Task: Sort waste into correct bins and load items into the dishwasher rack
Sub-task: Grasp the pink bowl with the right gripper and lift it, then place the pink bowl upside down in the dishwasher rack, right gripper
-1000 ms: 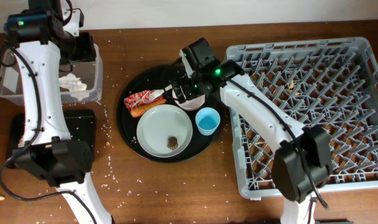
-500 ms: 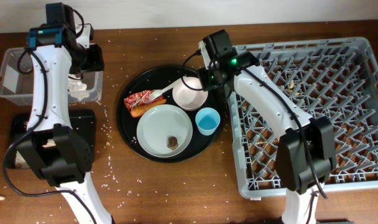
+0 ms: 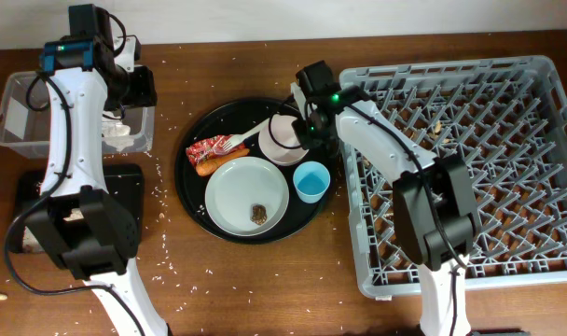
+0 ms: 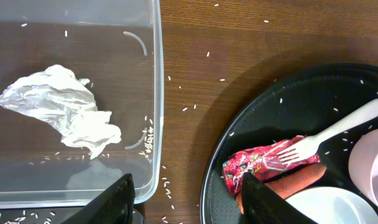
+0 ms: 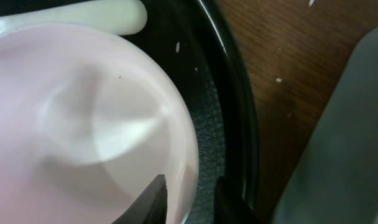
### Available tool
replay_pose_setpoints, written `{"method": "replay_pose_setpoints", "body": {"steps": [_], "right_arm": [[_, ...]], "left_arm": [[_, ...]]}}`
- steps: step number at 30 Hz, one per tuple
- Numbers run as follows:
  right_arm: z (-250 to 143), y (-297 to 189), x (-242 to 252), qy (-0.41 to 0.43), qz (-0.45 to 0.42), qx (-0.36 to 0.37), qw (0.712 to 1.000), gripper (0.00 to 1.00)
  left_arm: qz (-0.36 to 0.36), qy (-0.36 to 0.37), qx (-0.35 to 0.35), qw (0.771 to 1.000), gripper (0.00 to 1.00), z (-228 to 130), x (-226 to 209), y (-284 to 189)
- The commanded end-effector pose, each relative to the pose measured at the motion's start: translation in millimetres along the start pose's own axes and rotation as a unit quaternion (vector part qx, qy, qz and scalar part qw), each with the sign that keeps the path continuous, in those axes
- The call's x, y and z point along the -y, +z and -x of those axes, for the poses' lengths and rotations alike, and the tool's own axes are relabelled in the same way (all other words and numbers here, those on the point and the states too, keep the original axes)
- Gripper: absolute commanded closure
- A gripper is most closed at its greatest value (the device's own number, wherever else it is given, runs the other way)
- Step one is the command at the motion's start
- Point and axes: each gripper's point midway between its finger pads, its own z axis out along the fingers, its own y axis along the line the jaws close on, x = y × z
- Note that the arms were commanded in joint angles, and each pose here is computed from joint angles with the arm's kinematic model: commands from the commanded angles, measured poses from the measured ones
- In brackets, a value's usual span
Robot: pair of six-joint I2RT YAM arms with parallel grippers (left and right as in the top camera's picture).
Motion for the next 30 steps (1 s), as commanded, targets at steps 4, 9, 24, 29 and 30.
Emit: {"method": "replay_pose_setpoints", "body": {"steps": [4, 9, 24, 29, 30], "right_arm": [[6, 3, -8, -0.002, 0.009, 0.006, 1.000, 0.84], [1, 9, -10, 0.014, 0.017, -0.004, 1.000, 0.96], [60, -260, 138, 0.152, -0.253, 0.124, 0.947, 0.96], [-31, -287, 222, 0.213, -0.450, -0.017, 0.867, 0.96], [-39, -282, 226, 0.209, -0.464, -0.034, 0.860, 0.96]], "left_arm": [[0.002, 0.005, -0.003, 1.000, 0.45, -1, -3, 5], [0.002, 0.006, -0.001, 1.000, 0.44, 0, -3, 4], [0.002, 0.006, 0.002, 1.000, 0.44, 2, -3, 5], [0.002, 0.006, 0.003, 1.000, 0.44, 2, -3, 4], [0.002, 0.006, 0.003, 1.000, 0.44, 2, -3, 5]]}}
